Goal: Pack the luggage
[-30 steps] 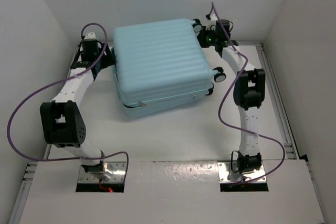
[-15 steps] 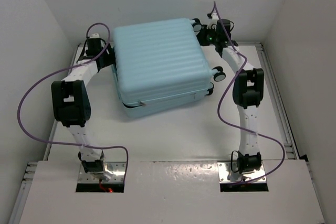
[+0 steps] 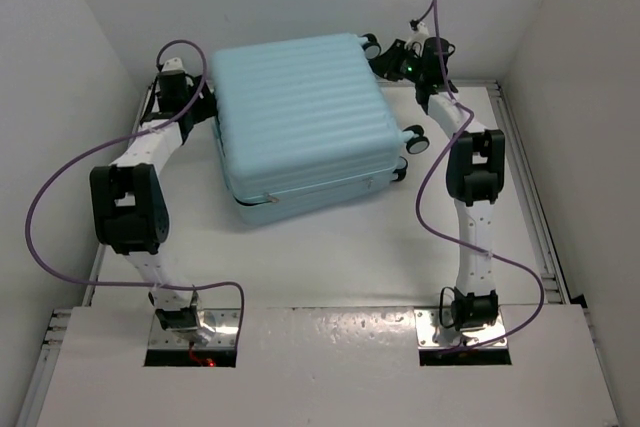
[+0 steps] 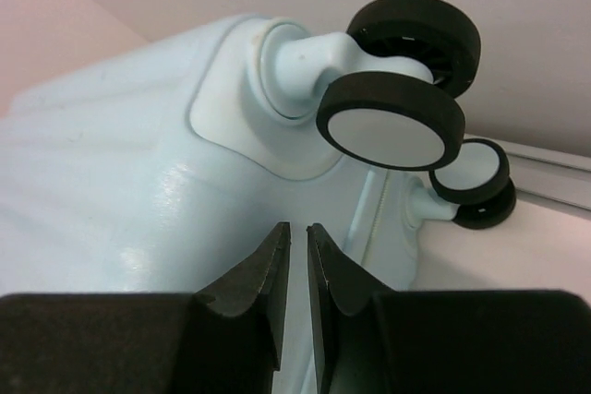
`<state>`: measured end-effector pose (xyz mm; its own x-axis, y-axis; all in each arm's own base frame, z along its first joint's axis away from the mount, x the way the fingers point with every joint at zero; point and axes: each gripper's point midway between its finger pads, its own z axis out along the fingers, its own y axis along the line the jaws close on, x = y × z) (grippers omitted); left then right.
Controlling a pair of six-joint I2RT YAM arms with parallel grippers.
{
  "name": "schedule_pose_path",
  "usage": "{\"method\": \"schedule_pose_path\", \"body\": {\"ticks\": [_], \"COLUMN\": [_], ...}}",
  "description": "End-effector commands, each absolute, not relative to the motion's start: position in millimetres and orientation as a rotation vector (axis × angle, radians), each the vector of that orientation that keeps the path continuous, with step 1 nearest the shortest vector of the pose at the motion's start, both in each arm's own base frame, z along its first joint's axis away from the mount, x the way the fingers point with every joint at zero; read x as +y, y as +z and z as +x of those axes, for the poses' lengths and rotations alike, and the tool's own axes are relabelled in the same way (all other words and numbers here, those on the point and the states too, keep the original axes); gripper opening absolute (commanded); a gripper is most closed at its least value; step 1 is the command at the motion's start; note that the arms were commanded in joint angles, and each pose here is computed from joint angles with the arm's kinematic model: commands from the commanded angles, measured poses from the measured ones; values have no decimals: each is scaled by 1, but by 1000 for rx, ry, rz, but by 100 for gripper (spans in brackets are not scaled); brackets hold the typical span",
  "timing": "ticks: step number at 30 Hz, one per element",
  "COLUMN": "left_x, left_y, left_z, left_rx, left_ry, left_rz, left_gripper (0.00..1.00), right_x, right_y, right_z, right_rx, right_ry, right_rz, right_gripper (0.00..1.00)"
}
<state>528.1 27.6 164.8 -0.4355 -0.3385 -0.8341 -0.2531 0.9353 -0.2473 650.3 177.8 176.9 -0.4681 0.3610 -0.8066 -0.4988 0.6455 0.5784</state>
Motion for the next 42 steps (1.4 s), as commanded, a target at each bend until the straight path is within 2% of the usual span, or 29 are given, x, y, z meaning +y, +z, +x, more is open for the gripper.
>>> {"method": "schedule_pose_path", "body": {"ticks": [1, 16, 19, 20, 23, 24, 25, 27, 32, 33, 35, 36, 37, 38, 39, 40, 41, 42], "left_x": [-59, -43, -33, -20, 10, 20, 27, 42, 41, 37, 27, 20, 16, 13, 10, 10, 8, 7], "left_y": [248, 227, 225, 221, 219, 218, 225, 213, 188, 178, 162, 152, 146, 147, 145, 142, 135, 132], "left_z": [535, 507, 504, 503, 499, 495, 491, 479, 448, 440, 431, 423, 419, 421, 420, 420, 420, 420], "left_rx": [1856, 1911, 1917, 1920, 1911, 1908, 1896, 1917, 2015, 2045, 2099, 2126, 2142, 2130, 2132, 2138, 2150, 2159], "left_ry": [-402, -353, -310, -262, -219, -197, -189, -183, -200, -230, -282, -318, -338, -358, -376, -383, -393, -403], "left_rz": [-247, -297, -363, -418, -529, -565, -578, -598, -531, -508, -494, -483, -477, -462, -452, -467, -466, -464], "left_gripper": [77, 76, 83, 84, 86, 86, 86, 84, 77, 73, 73, 72, 72, 72, 72, 72, 72, 72], "right_x": [278, 316, 319, 321, 305, 286, 278, 245, 184, 170, 156, 146, 142, 143, 128, 126, 127, 125], "right_y": [261, 263, 262, 264, 266, 269, 278, 284, 364, 366, 395, 359, 391, 391, 341, 365, 324, 313], "right_z": [582, 561, 560, 559, 567, 583, 578, 593, 588, 586, 561, 555, 530, 519, 510, 479, 463, 446], "right_rx": [1601, 1572, 1565, 1563, 1562, 1550, 1539, 1525, 1421, 1428, 1391, 1470, 1414, 1413, 1519, 1478, 1557, 1586], "right_ry": [1338, 1418, 1389, 1380, 1298, 1213, 1185, 1090, 968, 955, 942, 959, 932, 937, 961, 957, 996, 1041], "right_rz": [-430, -519, -540, -536, -494, -439, -423, -361, -319, -311, -338, -319, -361, -383, -350, -425, -421, -451], "right_gripper": [17, 19, 22, 27, 39, 43, 45, 45, 45, 45, 45, 45, 45, 45, 45, 43, 42, 42]}}
